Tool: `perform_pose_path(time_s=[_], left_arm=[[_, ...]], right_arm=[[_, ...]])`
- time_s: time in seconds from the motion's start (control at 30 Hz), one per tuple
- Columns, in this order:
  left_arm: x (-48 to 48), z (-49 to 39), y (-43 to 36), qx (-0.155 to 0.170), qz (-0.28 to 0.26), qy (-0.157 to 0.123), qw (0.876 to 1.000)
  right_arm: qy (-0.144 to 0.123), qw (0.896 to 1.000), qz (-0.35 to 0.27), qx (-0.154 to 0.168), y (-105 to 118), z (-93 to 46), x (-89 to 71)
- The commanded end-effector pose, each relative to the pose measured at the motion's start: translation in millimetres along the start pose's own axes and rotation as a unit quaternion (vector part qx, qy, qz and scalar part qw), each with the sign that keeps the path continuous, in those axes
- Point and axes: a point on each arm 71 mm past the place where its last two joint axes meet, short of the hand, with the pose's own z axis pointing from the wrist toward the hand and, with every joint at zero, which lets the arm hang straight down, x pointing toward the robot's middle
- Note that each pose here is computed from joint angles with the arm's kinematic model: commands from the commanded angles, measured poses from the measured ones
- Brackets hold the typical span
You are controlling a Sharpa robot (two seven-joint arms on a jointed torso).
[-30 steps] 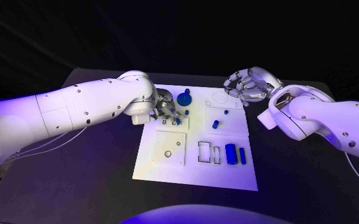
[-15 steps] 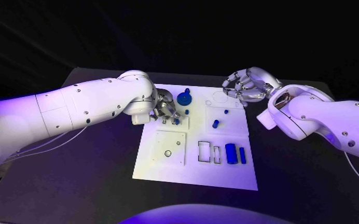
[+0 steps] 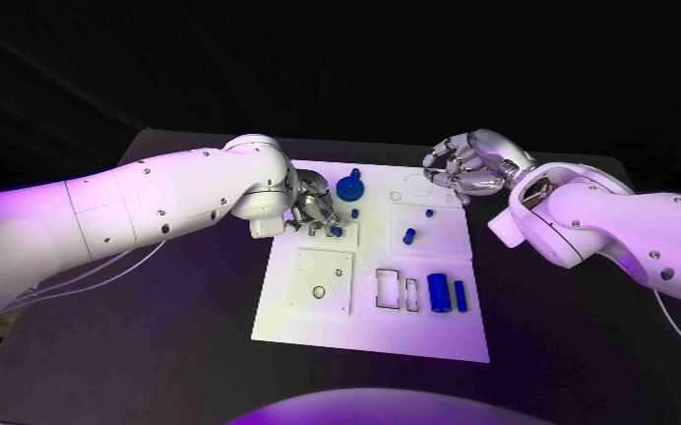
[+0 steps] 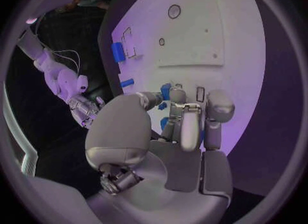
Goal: Assemble the parts on the task board
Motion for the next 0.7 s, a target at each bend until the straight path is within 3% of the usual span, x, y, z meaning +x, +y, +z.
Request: perform_pose_path(time_s=[0.03, 0.2, 0.43, 0.7], left_arm=[[1.4, -1.1, -2.1, 0.018, -0.012, 0.01, 1.0], [-0.1, -3.9, 0.4, 0.025, -0.028, 0.009, 0.999], [-4.4, -11.3, 5.3, 0.054, -0.045, -0.013, 0.997], [-6.6, -21.2, 7.9, 0.087, -0.022, -0.064, 0.994]], right_arm=[[0.0, 1.0, 0.001, -0.003, 0, -0.3, 0.0], [-0.001, 1.0, 0.002, -0.003, -1, -0.9, -0.6], [-0.004, 1.0, 0.003, -0.003, -2, -1.8, -1.7], [-0.006, 1.0, 0.003, -0.001, -4, -2.9, -3.1]])
